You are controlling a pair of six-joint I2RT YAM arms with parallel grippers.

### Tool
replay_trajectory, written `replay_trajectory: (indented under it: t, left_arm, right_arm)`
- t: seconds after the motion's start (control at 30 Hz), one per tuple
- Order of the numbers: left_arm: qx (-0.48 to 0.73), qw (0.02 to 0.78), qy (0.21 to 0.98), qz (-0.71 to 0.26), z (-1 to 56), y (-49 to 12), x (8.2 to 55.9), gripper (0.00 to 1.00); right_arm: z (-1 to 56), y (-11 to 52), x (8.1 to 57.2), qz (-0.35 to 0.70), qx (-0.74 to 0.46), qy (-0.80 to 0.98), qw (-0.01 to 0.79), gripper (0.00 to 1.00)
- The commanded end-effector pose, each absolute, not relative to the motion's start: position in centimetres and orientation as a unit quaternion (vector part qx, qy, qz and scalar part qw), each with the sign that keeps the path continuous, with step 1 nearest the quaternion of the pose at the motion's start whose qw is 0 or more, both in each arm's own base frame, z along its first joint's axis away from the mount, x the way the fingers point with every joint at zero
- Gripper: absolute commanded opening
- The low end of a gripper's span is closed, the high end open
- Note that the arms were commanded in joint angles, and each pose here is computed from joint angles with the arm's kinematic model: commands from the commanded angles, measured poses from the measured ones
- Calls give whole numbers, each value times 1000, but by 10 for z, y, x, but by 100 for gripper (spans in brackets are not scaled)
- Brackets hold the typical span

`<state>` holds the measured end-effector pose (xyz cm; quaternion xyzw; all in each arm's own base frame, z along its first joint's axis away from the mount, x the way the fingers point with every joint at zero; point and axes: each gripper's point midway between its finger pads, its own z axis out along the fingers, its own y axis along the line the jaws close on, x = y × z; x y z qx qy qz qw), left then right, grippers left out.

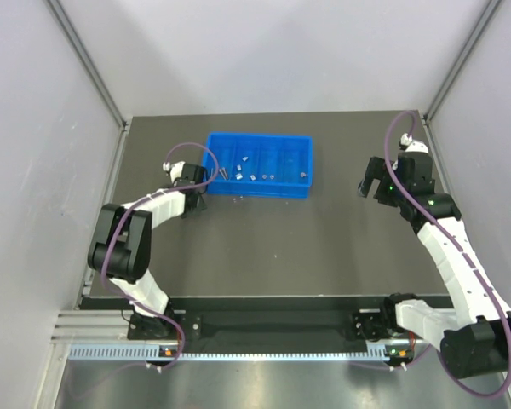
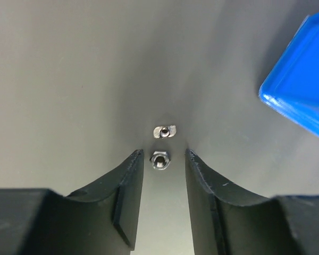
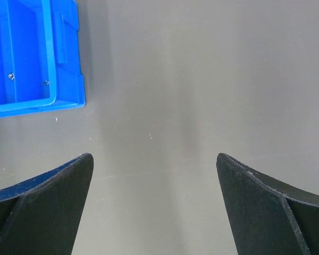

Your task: Sort the screws and nuts into containers

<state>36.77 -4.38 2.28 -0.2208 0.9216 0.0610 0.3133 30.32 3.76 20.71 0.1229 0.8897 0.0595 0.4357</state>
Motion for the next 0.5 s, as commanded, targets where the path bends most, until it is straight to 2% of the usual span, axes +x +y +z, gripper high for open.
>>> replay_trajectory:
  t: [0.0,0.13,0.17,0.23,0.37,0.47]
  left_arm:
    - [-224,316,919,68,19,-42,374,41]
    - [-223,308,922,71,17,-41,370,36]
    - [-222,306,924,68,17,-42,368,31]
    - [-218,295,928,64,17,-44,363,27]
    - [-219,286,931,61,17,-45,358,25]
    - [-220,283,932,60,16,-45,354,27]
  right_arm:
    - [225,33,312,59,131,876,460,100]
    - [226,33,313,57,131,876,461,100]
    - [226,32,313,56,131,876,461,100]
    - [223,32,313,55,132,878,457,100]
    - [222,34,314,57,130,879,455,100]
    - [222,34,315,59,131,879,454,100]
